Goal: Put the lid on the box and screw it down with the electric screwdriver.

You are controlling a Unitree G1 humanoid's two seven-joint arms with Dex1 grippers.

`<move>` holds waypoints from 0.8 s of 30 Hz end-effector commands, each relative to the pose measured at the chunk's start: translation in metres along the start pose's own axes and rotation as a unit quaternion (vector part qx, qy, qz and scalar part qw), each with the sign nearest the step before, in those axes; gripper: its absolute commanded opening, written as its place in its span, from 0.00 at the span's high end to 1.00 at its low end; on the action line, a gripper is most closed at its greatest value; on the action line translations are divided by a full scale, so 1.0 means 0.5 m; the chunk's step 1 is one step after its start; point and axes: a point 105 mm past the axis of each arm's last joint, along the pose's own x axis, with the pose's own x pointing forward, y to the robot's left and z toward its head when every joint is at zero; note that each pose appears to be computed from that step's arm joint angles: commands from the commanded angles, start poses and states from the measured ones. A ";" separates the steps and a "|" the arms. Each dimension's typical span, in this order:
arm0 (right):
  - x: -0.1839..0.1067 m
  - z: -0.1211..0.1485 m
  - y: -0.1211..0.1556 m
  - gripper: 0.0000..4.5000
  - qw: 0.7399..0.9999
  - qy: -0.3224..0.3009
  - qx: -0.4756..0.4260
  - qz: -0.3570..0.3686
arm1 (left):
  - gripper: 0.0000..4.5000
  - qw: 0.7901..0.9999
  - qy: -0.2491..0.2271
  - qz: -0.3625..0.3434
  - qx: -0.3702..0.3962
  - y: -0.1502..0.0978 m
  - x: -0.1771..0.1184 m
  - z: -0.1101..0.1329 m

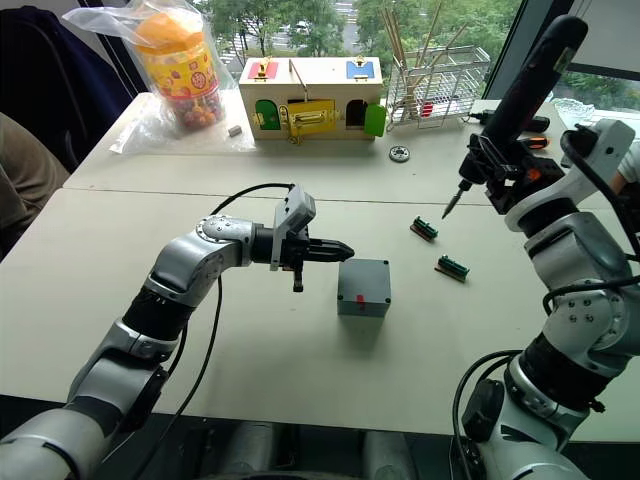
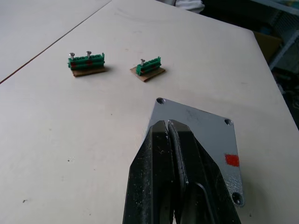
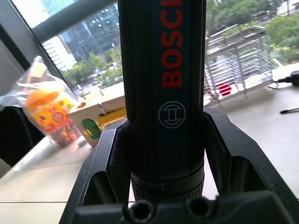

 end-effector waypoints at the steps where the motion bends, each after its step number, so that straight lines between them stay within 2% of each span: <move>1: -0.010 0.009 0.051 0.60 0.998 -0.044 -0.022 0.038 | 0.81 1.000 -0.003 -0.008 0.029 -0.006 0.008 0.018; 2: -0.013 -0.008 0.063 0.60 0.998 -0.039 -0.013 0.052 | 0.75 0.999 0.000 -0.012 0.030 -0.010 0.013 0.017; 5: -0.020 -0.045 0.082 0.60 0.997 -0.027 -0.004 0.071 | 0.75 0.999 0.012 -0.024 0.031 -0.023 0.025 0.007; 17: -0.028 -0.088 0.096 0.60 0.997 -0.013 0.005 0.074 | 0.75 0.997 0.064 -0.028 0.044 -0.031 0.026 -0.046; 24: -0.033 -0.100 0.091 0.60 0.998 -0.002 0.000 0.069 | 0.75 0.997 0.066 -0.028 0.040 -0.035 0.025 -0.053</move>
